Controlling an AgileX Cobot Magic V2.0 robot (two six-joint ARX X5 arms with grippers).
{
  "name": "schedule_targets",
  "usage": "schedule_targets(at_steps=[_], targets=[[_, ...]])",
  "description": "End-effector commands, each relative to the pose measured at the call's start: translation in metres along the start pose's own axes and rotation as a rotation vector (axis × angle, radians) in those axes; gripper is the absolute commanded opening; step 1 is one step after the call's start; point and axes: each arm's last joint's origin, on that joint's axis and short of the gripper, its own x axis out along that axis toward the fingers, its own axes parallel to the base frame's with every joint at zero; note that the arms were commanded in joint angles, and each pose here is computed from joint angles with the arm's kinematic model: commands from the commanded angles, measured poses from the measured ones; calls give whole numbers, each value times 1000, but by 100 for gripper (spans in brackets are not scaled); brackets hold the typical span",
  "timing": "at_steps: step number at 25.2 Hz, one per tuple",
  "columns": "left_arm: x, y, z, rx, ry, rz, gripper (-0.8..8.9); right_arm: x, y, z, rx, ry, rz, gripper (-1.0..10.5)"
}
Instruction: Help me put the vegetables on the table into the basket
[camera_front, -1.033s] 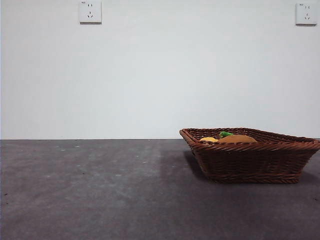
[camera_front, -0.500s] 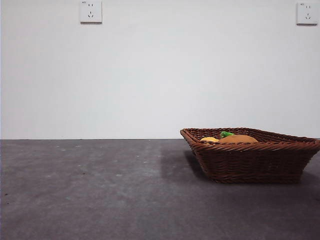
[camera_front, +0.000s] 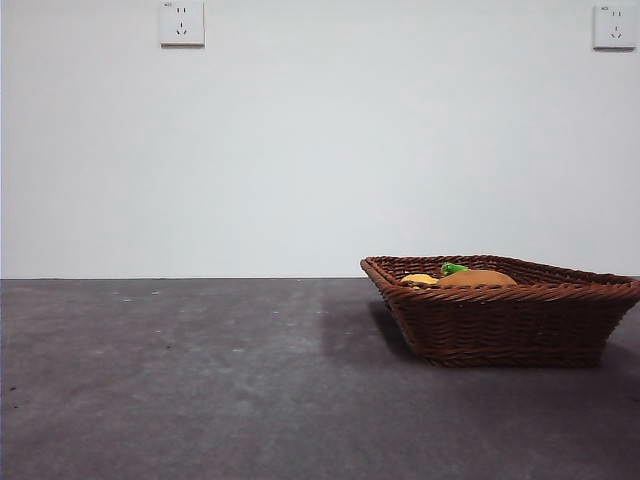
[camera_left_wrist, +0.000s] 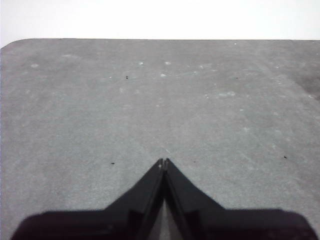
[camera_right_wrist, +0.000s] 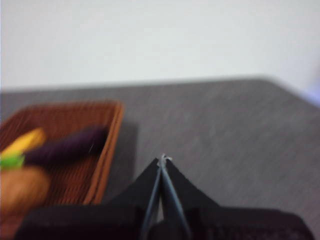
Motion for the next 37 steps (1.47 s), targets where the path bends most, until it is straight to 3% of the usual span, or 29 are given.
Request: schedule_targets(at_steps=[1, 37], targets=[[1, 0, -3, -6, 6, 0, -1, 0, 1, -9, 6, 69, 26, 0], [1, 0, -3, -6, 8, 0, -1, 0, 0, -12, 5, 107, 19, 0]])
